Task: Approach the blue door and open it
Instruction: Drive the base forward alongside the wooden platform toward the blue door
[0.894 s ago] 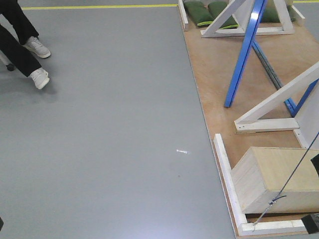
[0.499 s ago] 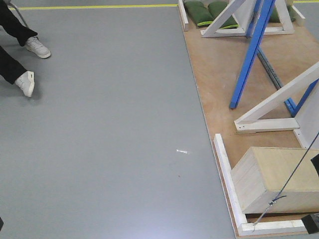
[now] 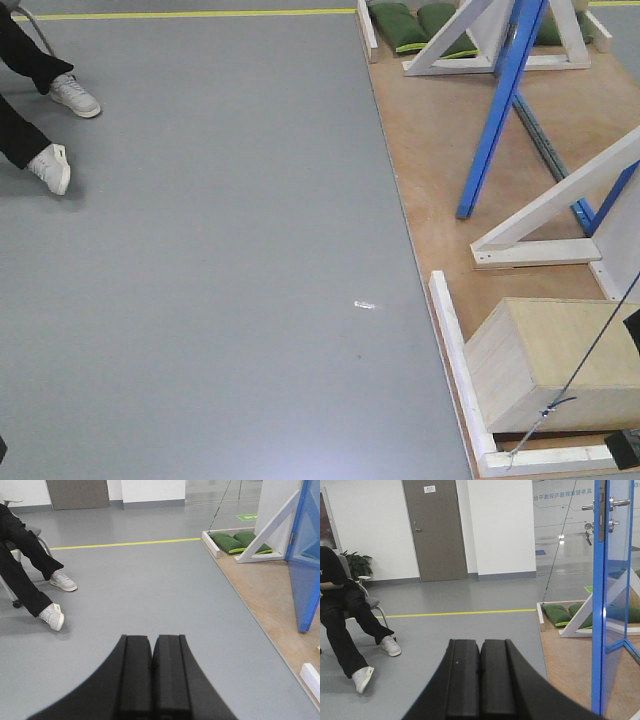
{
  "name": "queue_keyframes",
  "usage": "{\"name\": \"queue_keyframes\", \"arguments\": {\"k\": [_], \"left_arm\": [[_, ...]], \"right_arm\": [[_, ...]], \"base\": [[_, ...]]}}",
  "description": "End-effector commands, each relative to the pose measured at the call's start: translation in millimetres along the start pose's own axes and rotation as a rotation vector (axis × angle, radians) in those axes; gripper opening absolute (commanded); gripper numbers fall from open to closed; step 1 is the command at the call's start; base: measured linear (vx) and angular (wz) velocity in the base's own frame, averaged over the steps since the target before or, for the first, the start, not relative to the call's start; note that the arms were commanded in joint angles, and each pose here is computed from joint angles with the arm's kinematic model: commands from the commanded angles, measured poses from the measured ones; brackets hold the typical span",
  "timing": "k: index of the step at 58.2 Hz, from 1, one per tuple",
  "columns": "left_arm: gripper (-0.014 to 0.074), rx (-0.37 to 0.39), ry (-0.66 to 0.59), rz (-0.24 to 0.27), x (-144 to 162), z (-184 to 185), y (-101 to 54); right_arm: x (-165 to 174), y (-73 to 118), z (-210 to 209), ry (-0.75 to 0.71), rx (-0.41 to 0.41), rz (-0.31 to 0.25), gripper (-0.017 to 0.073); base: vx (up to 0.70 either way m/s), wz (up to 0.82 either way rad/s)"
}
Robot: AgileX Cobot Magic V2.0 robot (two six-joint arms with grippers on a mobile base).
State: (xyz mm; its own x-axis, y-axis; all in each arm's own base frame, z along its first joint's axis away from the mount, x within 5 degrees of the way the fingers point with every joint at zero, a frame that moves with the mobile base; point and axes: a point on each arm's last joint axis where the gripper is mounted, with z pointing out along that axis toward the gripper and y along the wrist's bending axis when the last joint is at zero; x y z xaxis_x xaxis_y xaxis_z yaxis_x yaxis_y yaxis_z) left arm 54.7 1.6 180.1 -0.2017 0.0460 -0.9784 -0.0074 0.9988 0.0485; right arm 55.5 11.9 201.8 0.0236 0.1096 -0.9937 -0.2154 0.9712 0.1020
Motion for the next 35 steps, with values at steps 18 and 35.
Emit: {"name": "queue_keyframes", "arguments": {"k": [18,35], "left_arm": [[0.0073,0.007,-0.123,-0.008,-16.7,-3.9,-0.1],[0.0073,0.007,-0.123,-0.008,-16.7,-3.9,-0.1]], "right_arm": [[-6.5,1.7,-0.7,-0.082,-0.02,-0.015,0.0012],[-6.5,1.7,-0.7,-0.082,-0.02,-0.015,0.0012]], "base": [[0.15,0.02],[0.28,0.13]]}}
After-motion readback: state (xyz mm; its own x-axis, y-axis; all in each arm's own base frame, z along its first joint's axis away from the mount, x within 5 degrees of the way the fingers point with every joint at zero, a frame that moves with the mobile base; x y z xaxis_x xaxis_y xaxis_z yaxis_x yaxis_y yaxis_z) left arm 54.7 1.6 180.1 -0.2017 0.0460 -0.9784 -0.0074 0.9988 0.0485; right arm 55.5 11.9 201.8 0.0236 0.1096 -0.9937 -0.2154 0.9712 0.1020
